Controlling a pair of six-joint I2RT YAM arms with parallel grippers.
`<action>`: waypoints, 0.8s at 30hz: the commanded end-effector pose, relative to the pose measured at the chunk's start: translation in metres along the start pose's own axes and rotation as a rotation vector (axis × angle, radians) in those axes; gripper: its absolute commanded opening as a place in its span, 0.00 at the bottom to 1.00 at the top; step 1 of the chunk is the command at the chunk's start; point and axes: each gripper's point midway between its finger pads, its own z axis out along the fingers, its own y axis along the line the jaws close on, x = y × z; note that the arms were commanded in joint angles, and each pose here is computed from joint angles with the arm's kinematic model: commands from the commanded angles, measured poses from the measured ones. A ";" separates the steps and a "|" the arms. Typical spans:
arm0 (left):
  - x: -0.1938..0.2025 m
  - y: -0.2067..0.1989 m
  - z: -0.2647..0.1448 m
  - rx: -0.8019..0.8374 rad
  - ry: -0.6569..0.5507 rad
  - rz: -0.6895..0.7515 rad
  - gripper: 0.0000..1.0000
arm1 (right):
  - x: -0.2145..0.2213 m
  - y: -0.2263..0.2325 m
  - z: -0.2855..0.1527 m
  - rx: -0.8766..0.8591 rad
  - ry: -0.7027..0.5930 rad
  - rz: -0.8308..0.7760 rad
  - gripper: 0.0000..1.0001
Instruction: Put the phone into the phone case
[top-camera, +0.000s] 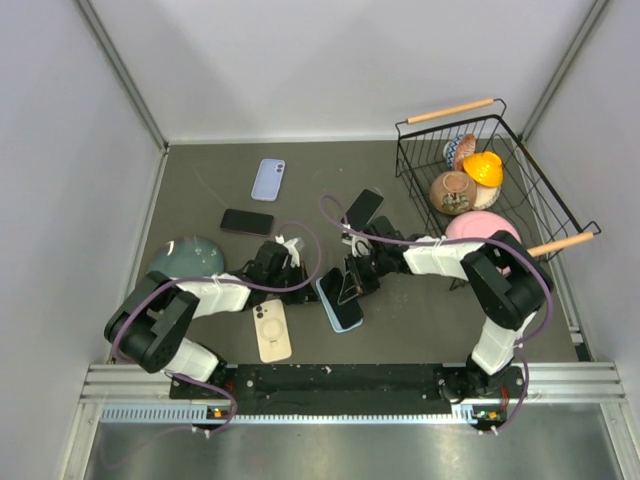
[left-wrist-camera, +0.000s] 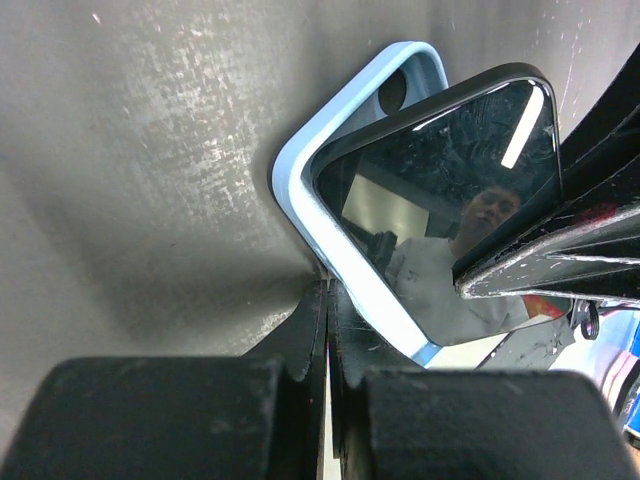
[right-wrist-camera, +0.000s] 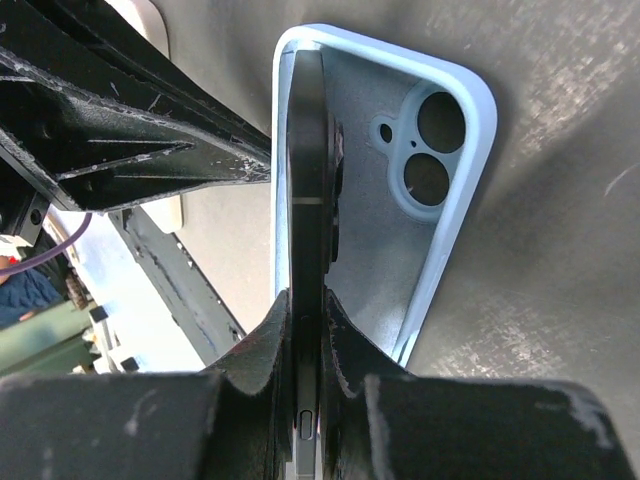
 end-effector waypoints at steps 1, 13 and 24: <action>0.007 0.008 0.004 -0.027 0.003 -0.001 0.00 | -0.001 -0.002 0.001 -0.011 -0.035 -0.010 0.01; 0.030 0.007 0.004 -0.025 0.044 -0.013 0.00 | -0.005 -0.014 0.014 -0.030 -0.131 0.036 0.02; 0.066 -0.005 0.010 -0.014 0.099 0.004 0.00 | -0.011 -0.014 0.018 -0.099 -0.233 0.130 0.04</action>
